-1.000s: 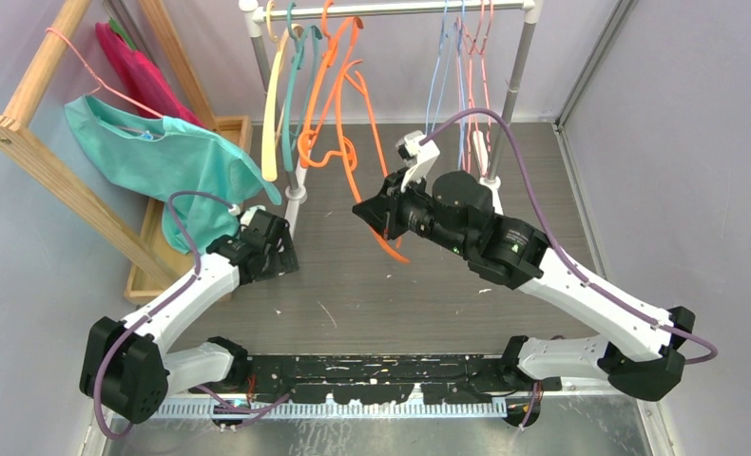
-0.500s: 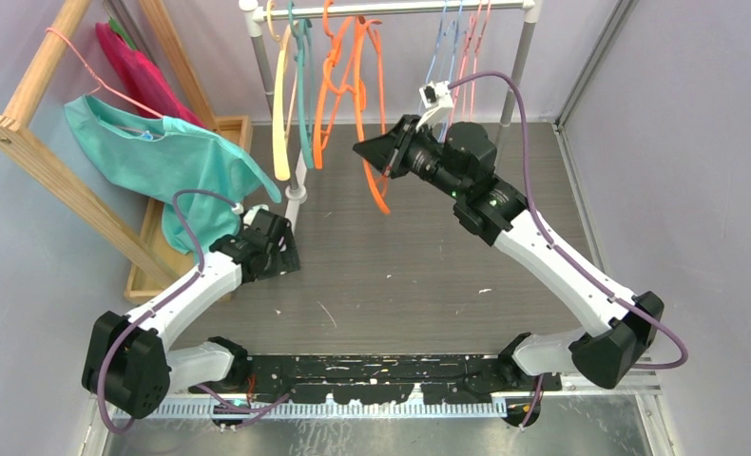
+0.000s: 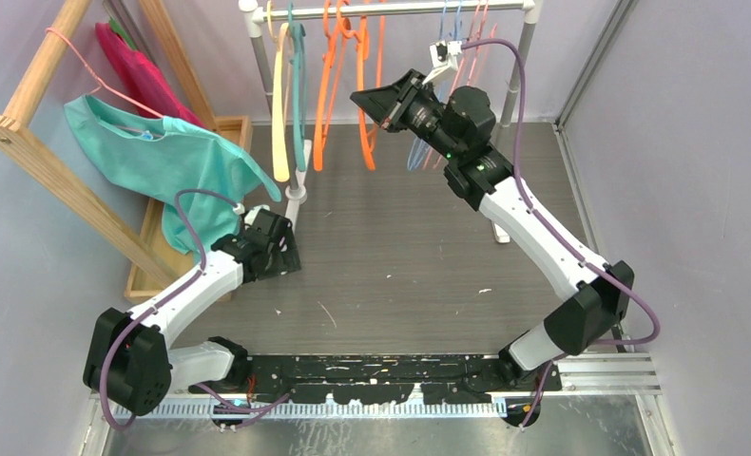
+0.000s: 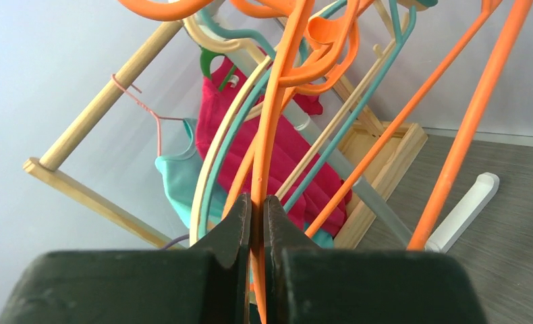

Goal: Organize the hangers

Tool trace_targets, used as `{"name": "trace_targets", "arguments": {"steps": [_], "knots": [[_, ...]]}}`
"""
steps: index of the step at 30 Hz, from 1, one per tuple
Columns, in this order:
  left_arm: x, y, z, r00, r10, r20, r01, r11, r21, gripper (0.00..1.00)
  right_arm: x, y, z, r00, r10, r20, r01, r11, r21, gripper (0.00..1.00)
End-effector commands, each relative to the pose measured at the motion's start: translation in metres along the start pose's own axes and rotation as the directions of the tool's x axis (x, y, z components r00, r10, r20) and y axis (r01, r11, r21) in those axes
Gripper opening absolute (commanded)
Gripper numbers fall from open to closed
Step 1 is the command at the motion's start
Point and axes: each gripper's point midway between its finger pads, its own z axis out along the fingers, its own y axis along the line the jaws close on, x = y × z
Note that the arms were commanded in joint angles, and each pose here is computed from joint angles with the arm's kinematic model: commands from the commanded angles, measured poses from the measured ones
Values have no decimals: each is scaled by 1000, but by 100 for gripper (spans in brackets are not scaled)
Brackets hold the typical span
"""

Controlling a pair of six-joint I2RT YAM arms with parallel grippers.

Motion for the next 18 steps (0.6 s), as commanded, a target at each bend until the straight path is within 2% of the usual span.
{"name": "trace_targets", "arguments": {"steps": [1, 10, 18], "knots": [[-5, -1, 1, 1000, 3, 21, -4, 1000, 11, 98, -40, 32, 7, 991, 8, 130, 9, 992, -125, 1], [-8, -2, -3, 999, -3, 44, 2, 1000, 28, 98, -47, 6, 21, 984, 69, 163, -49, 991, -122, 1], [-9, -3, -4, 999, -3, 49, 2, 999, 34, 98, -33, -20, 34, 990, 84, 117, -77, 995, -62, 2]]}}
